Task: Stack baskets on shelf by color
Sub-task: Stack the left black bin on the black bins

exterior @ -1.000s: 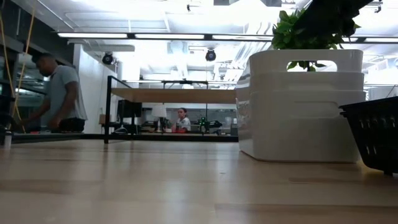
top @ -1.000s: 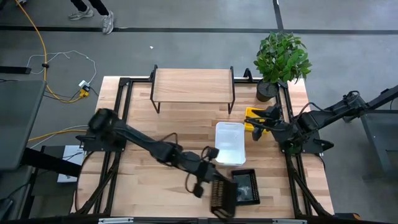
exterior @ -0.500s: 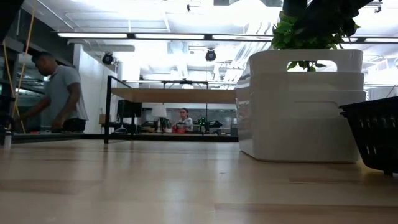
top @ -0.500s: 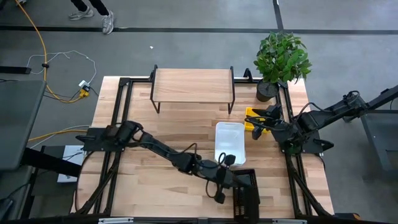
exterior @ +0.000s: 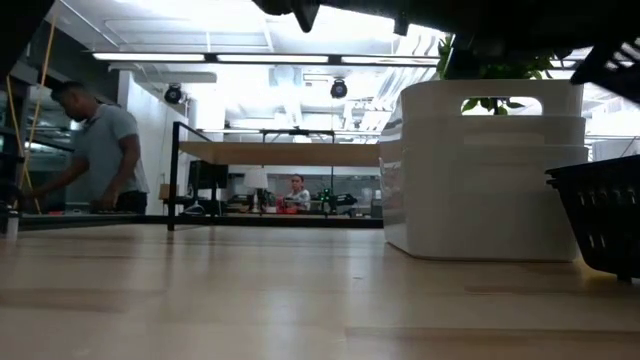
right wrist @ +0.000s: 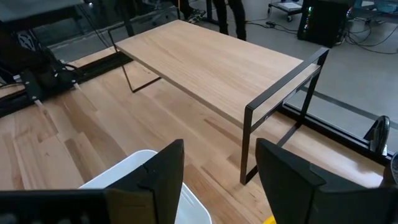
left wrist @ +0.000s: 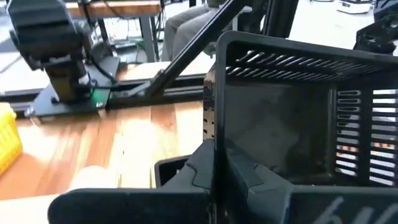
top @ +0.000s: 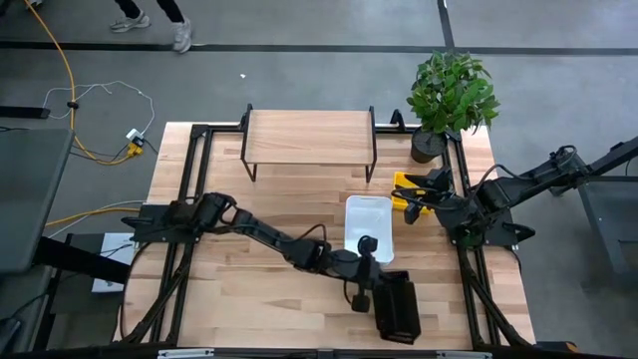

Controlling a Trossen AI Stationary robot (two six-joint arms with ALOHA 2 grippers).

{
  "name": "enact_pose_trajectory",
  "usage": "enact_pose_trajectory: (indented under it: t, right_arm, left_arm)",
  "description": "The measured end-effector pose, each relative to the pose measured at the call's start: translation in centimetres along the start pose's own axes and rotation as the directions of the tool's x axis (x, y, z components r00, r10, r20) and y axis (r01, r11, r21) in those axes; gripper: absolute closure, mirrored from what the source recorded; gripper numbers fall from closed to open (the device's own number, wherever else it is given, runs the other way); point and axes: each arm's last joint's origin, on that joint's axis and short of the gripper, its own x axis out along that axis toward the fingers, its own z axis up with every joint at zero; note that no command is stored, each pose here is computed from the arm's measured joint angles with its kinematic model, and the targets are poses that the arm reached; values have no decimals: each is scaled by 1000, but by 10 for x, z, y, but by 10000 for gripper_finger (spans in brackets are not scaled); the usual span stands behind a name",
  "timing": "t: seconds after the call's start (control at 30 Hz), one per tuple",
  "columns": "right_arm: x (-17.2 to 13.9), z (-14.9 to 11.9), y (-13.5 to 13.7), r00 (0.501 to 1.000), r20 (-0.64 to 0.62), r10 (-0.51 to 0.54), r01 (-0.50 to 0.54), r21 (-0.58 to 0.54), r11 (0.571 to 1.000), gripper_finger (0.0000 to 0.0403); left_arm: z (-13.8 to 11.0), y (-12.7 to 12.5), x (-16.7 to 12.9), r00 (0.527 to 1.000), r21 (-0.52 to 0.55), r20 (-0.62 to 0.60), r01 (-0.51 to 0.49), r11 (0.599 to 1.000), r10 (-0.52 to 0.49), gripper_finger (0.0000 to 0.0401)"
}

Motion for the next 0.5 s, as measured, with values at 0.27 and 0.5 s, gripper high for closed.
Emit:
enact_pose_trajectory:
  t: [0.27, 0.5]
  right_arm:
    - [0, 0, 0, 1000, -1, 1, -1, 0, 1000, 217]
    - [0, 0, 0, 1000, -4, 2, -2, -3, 1000, 217]
  left_arm:
    - [-8, 3, 0, 996, -42, -92, -7, 999, 3, 401]
    - [-15, 4, -1, 987, -52, -160, -25, 998, 16, 401]
